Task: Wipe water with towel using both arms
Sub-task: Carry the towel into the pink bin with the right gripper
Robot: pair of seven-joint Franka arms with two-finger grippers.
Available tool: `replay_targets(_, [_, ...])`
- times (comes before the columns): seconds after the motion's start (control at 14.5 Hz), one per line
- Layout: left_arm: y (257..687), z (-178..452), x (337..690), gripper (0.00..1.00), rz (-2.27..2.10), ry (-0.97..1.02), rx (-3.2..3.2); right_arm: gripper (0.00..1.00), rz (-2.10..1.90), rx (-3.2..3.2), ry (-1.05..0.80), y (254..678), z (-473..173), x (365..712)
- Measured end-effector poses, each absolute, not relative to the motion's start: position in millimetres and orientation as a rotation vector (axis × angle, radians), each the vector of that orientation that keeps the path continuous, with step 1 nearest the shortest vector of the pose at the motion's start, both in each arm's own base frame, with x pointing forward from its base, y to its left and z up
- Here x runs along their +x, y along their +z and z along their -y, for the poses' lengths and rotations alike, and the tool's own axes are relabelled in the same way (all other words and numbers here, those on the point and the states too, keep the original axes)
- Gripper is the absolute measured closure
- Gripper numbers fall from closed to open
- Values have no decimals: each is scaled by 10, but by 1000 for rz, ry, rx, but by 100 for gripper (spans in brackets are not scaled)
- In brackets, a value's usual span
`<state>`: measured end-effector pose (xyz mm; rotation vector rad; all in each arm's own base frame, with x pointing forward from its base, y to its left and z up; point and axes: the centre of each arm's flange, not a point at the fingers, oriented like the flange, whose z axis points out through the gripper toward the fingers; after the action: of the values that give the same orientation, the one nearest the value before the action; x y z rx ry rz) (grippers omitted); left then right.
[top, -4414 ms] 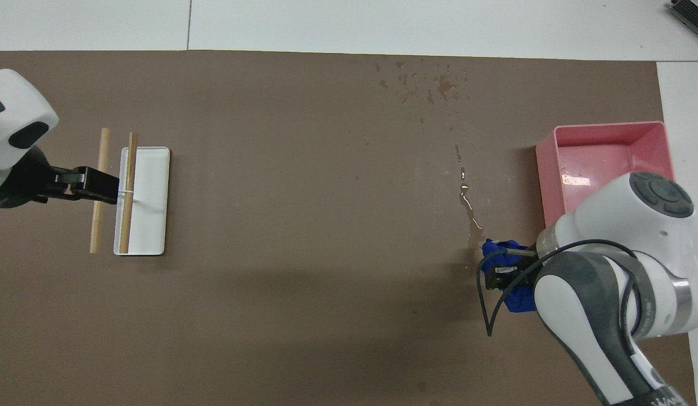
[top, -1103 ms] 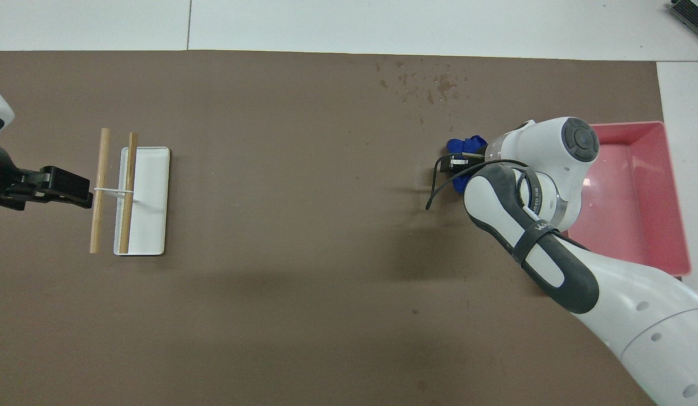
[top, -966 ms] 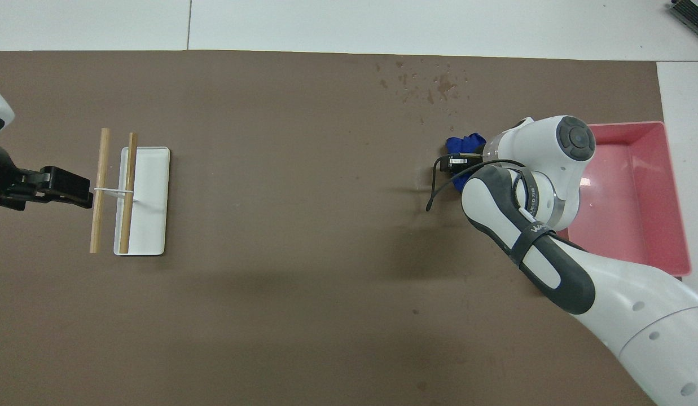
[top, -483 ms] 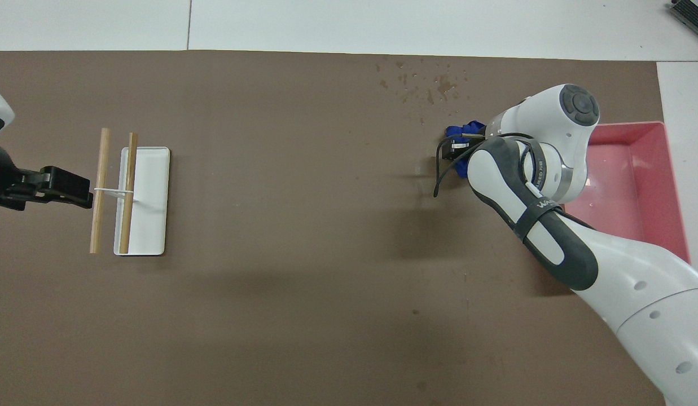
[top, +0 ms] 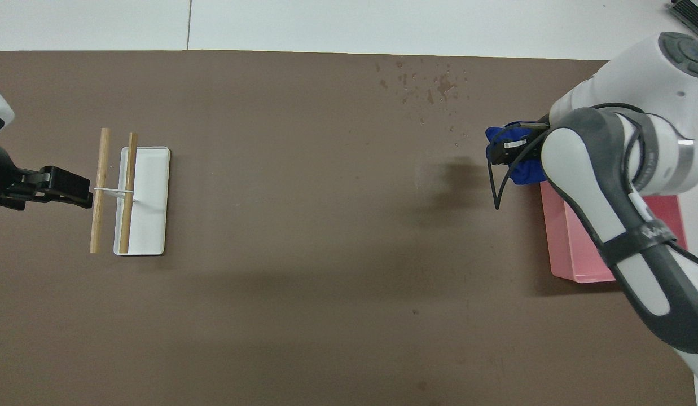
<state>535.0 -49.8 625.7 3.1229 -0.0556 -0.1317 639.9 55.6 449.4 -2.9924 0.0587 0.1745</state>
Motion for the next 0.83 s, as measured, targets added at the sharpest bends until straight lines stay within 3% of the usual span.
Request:
replay_targets(0.41, [6256, 498, 5349, 0, 56, -132, 3123, 97, 108, -3076, 182, 5426, 298, 5887])
replay_targets(0.62, [6256, 498, 5349, 0, 56, -132, 3123, 97, 191, -3102, 146, 5249, 943, 5851])
replay_targets(0.83, [6256, 498, 5349, 0, 56, -132, 3123, 97, 231, -3119, 81, 4635, 1163, 5914])
